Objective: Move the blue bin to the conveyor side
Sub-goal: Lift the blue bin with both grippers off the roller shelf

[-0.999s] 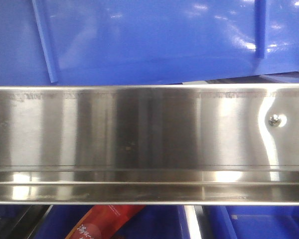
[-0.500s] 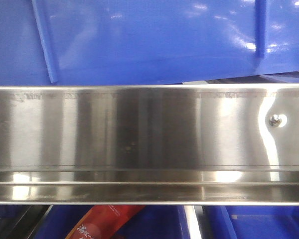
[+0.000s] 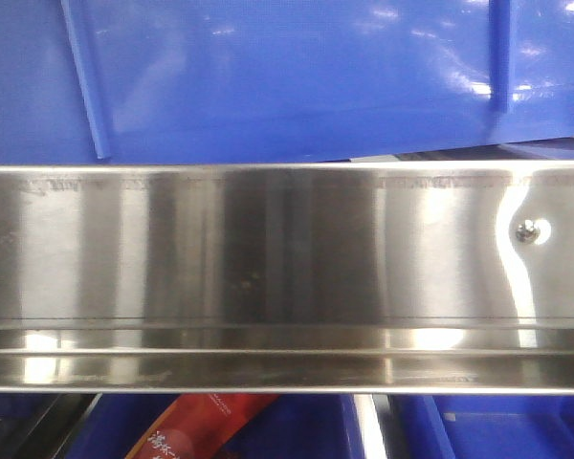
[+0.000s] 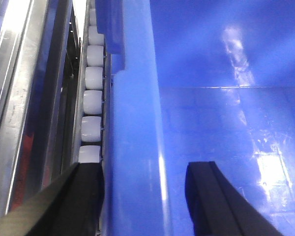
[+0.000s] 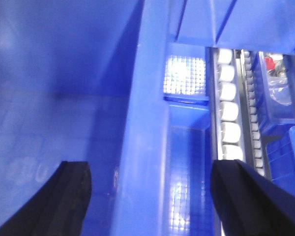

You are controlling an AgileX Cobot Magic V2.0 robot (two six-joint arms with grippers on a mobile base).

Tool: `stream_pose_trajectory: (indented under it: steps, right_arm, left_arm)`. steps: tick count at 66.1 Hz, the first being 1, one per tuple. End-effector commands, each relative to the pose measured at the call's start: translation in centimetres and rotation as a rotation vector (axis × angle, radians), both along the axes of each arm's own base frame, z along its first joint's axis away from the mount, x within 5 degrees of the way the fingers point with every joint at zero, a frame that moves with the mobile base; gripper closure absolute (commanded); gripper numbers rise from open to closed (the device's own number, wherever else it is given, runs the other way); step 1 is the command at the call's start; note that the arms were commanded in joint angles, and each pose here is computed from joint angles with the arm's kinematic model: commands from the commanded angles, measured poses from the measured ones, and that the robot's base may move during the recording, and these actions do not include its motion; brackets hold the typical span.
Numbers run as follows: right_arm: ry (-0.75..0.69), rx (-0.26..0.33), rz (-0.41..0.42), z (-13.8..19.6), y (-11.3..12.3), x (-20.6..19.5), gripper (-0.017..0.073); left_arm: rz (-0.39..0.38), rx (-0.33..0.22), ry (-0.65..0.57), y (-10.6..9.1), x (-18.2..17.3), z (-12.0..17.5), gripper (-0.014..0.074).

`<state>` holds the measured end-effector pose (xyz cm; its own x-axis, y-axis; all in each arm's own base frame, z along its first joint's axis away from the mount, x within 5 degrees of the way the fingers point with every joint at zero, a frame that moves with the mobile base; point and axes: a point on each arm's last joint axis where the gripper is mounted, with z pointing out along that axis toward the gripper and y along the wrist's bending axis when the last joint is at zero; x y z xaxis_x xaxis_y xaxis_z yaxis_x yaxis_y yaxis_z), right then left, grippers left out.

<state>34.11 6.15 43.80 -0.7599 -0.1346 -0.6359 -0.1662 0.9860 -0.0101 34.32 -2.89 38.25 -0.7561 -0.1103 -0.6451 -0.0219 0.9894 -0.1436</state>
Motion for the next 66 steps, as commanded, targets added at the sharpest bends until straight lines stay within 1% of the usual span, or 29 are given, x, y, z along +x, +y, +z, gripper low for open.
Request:
stream_pose_trajectory:
  steps: [1, 25, 30, 36, 41, 66]
  right_arm:
    - [0.003, 0.000, 0.001, -0.46, 0.14, 0.60, 0.0167]
    - [0.021, -0.002, 0.002, -1.12, 0.26, 1.16, 0.0167]
    - [0.019, -0.015, -0.003, -1.11, 0.15, 1.17, 0.0167]
    - [0.019, -0.016, -0.003, -1.11, 0.13, 1.17, 0.0179]
    - [0.019, -0.016, -0.003, -1.11, 0.13, 1.17, 0.0218]
    - [0.018, -0.022, -0.003, -1.10, 0.09, 1.18, 0.0486]
  left_arm:
    - [0.000, -0.008, -0.015, -0.18, -0.01, 0.30, 0.0307]
    - [0.000, -0.008, -0.015, -0.18, -0.01, 0.30, 0.0307]
    - [0.000, -0.008, -0.015, -0.18, -0.01, 0.30, 0.0307]
    - [0.000, -0.008, -0.015, -0.18, -0.01, 0.30, 0.0307]
    - [0.000, -0.008, -0.015, -0.18, -0.01, 0.30, 0.0307]
    - [0.000, -0.008, -0.015, -0.18, -0.01, 0.30, 0.0307]
